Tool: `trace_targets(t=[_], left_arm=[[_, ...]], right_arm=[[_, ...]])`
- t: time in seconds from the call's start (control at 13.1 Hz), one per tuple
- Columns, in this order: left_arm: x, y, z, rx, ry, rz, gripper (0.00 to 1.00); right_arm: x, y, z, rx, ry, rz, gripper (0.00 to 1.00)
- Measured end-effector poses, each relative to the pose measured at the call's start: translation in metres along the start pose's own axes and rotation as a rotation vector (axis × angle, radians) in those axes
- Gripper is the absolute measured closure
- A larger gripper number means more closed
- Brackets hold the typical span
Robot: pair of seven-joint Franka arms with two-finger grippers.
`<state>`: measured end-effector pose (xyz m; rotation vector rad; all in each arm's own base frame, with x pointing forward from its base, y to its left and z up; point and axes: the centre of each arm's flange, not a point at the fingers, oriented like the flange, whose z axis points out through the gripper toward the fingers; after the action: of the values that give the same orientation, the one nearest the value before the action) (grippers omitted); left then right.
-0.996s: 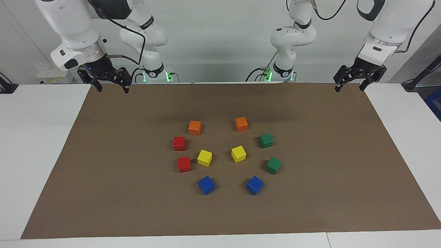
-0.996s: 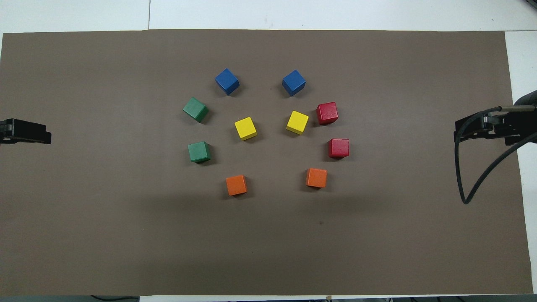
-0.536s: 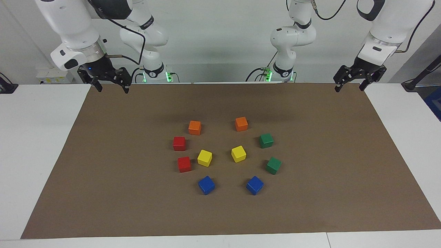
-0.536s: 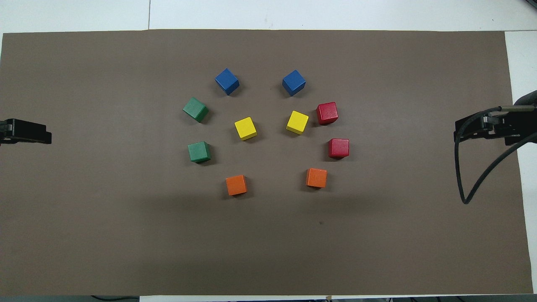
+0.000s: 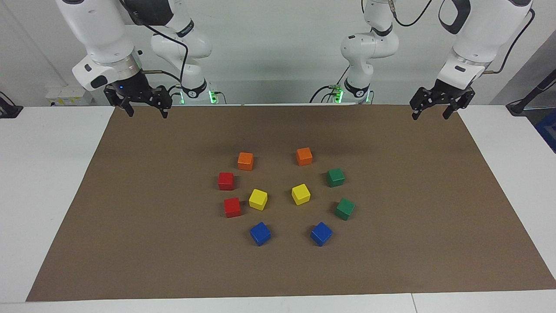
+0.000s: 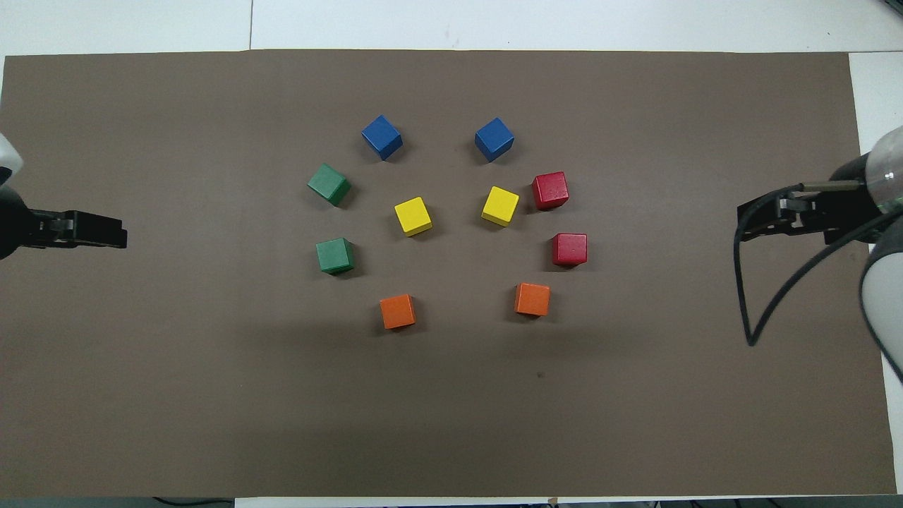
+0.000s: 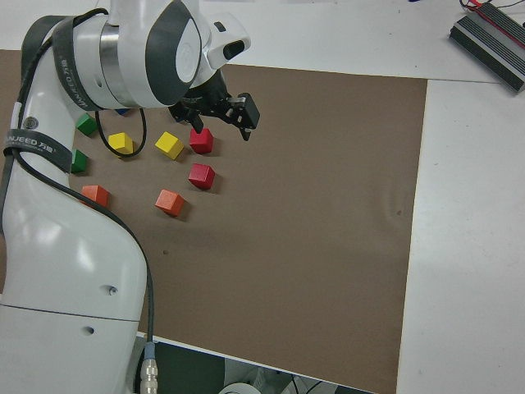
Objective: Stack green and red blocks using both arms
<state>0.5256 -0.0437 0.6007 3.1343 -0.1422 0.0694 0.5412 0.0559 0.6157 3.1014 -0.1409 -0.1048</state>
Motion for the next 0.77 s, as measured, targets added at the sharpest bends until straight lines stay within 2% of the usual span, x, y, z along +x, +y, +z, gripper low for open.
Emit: trace_targets(t=[0.31, 0.77], left_arm=[[0.01, 0.065, 0.051, -0.017, 0.018, -0.033, 0.0], [0.037, 0.162, 0.181, -0.045, 0.002, -0.159, 0.0]], right_arm=[[0.002, -0.08, 0.033, 0.027, 0.066, 0.065, 0.0], [0.046, -0.122, 0.127, 0.055, 0.08, 0.046, 0.0]])
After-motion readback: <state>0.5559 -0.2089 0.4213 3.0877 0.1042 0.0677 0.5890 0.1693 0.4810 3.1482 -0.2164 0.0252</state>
